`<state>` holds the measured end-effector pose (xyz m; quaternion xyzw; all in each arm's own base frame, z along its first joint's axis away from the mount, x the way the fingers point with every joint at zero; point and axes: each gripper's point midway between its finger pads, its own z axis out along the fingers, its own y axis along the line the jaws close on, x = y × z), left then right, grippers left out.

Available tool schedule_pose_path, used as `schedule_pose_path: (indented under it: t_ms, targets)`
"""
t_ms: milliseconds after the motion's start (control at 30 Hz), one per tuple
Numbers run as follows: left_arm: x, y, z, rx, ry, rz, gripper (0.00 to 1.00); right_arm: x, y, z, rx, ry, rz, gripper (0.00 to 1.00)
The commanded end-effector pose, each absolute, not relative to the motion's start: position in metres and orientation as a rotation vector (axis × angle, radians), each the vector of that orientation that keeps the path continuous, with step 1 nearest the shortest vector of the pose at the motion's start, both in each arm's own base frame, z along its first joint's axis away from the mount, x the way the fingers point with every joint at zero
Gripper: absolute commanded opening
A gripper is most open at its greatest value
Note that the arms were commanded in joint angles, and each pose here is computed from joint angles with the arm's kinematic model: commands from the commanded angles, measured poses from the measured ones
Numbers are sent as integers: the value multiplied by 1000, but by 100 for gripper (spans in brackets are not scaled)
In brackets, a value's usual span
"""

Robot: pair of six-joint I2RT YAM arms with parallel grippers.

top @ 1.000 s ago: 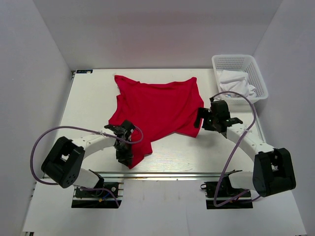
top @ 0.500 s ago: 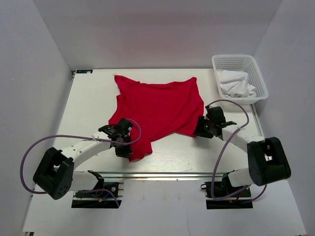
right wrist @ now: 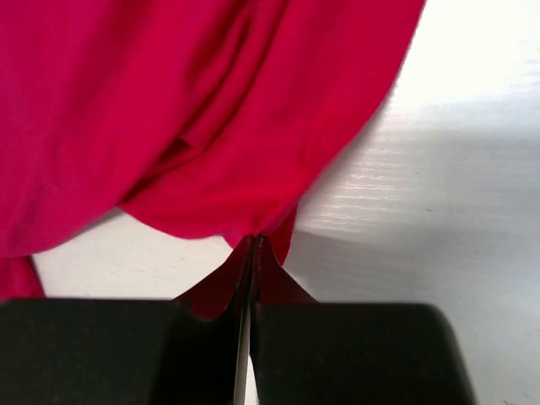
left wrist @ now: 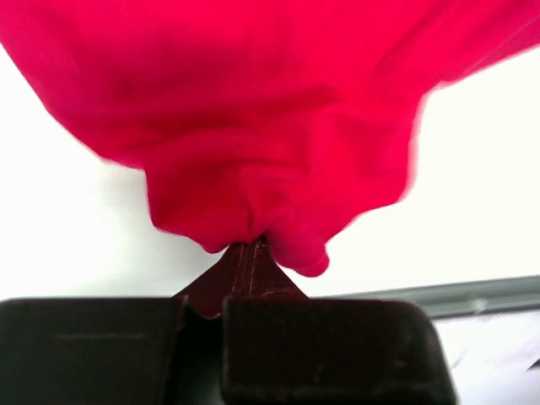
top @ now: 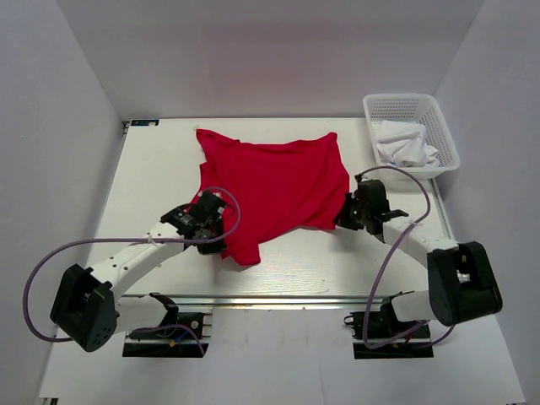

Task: Fold and stack the t-shirts
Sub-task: Flatten out the tshirt

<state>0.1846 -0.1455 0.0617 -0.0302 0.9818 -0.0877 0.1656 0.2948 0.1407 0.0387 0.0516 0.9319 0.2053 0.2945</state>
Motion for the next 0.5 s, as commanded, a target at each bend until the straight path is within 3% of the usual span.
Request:
schedule_pose_path:
  t_ms: [0, 233, 267, 300, 333, 467]
  targets:
    - [225, -148, 115, -105, 2576, -250, 0, 318, 135, 84, 129, 2294, 520, 0]
    - [293, -108, 268, -325, 2067, -117, 0, 354, 106, 214, 151, 1912, 366, 0]
    - [295, -101, 283, -336, 2032, -86, 0, 358, 97, 231, 170, 1867, 324, 0]
    - [298, -80, 332, -409, 1901, -27, 0, 358, 80, 258, 192, 1787, 237, 0]
    - [298, -79, 332, -398, 1902, -19, 0, 360, 80, 274, 194, 1755, 246, 0]
    - [289, -42, 423, -528, 1651, 23, 0, 355, 51, 342, 233, 1570, 124, 0]
